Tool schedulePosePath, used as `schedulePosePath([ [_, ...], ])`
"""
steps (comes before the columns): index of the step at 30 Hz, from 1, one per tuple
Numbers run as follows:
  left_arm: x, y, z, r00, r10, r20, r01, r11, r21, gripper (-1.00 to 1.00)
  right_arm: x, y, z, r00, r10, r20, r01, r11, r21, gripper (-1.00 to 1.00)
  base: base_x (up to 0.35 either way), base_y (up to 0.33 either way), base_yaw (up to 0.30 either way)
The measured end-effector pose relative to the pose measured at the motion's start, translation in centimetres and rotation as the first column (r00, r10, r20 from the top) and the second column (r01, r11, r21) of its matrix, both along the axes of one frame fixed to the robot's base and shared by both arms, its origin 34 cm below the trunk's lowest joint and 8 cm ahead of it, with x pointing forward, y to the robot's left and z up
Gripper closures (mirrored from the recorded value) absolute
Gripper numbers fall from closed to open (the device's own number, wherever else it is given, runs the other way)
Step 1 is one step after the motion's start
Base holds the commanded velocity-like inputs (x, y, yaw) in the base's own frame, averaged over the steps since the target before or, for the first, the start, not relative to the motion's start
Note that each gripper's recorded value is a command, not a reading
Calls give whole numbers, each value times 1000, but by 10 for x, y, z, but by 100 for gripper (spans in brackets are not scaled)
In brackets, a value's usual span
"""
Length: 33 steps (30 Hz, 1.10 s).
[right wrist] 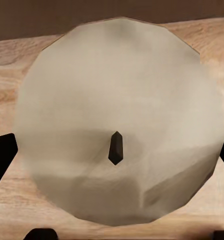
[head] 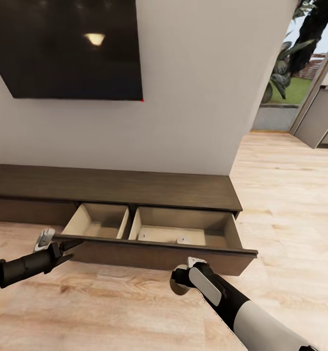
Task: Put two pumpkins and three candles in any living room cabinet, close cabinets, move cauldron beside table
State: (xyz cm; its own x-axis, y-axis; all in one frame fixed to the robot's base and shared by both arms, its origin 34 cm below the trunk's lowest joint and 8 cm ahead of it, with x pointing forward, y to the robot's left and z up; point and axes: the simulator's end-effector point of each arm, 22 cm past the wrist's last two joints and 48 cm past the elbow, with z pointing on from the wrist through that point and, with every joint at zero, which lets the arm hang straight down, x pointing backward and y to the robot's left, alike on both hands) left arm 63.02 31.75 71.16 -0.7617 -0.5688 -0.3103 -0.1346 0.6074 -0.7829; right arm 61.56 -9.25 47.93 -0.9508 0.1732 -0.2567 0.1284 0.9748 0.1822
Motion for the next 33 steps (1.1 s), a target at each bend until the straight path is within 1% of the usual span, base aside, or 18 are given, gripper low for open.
schedulePosePath([
  [17,-2,0,-3,1000,0,-6,0,1000,1,-100,-1,1,0,1000,3,-2,-3,1000,4,100,152,-286,-2],
  [23,-3,0,-3,1000,0,-8,0,1000,1,-100,2,4,3,1000,6,5,-6,1000,15,100,36,-81,0],
  [26,-3,0,-3,1000,0,-8,0,1000,1,-100,12,17,19,999,19,39,-21,999,49,100,5,-12,0],
  [29,-3,0,-3,1000,0,-8,0,1000,1,-100,38,41,62,993,26,117,-41,991,130,100,2,-3,0],
  [31,-3,0,-3,1000,0,-8,0,1000,1,-100,51,43,82,990,9,143,-33,985,168,100,1,-1,0],
  [33,-3,0,-3,1000,0,-8,0,1000,1,-100,57,42,90,989,-4,150,-24,983,183,100,2,0,0],
])
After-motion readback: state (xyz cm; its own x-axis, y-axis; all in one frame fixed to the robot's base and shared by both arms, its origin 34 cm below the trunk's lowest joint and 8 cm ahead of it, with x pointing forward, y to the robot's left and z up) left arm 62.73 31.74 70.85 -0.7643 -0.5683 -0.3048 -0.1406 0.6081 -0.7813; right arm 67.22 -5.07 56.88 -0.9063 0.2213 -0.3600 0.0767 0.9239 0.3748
